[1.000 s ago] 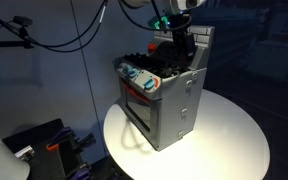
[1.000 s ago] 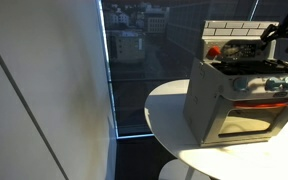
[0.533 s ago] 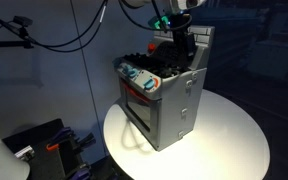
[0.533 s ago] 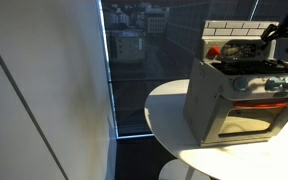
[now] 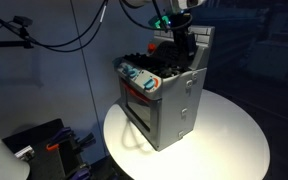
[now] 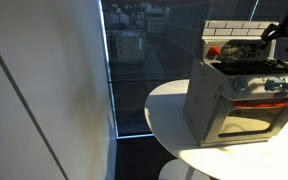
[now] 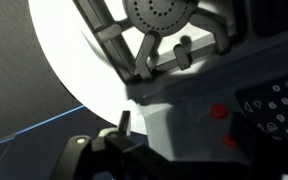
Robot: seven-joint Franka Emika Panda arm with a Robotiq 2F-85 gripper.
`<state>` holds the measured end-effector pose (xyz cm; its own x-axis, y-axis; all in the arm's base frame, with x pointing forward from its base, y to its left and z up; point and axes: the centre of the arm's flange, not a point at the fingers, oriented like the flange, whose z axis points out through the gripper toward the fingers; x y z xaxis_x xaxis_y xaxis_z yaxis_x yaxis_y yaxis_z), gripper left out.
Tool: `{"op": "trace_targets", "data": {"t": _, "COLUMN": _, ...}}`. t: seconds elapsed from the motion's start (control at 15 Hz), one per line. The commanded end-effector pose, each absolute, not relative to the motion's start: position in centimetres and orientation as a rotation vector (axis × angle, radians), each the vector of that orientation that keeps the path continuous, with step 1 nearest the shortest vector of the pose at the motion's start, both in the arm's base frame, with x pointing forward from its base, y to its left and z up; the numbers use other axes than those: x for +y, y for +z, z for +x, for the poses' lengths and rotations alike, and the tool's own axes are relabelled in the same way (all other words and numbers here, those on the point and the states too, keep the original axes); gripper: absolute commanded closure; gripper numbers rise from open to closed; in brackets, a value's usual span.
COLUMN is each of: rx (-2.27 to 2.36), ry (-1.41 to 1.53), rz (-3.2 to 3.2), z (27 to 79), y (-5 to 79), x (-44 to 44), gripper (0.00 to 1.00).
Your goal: Press a button on the toy stove
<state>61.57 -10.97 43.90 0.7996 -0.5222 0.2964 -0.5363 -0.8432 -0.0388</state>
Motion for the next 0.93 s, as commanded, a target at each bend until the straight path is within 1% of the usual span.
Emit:
{"op": "trace_targets", "data": {"t": 0.0, "rx": -0.908, "ry": 0.489, "rz": 2.92, "z": 62.74, "y": 44.64, "x": -11.39, "gripper": 0.0}}
{"op": "trace_targets", "data": {"t": 0.87, "rx": -0.912, "ry": 0.492, "rz": 2.917, "z": 63.22, "y": 44.67, "x": -11.73, "gripper": 0.0}}
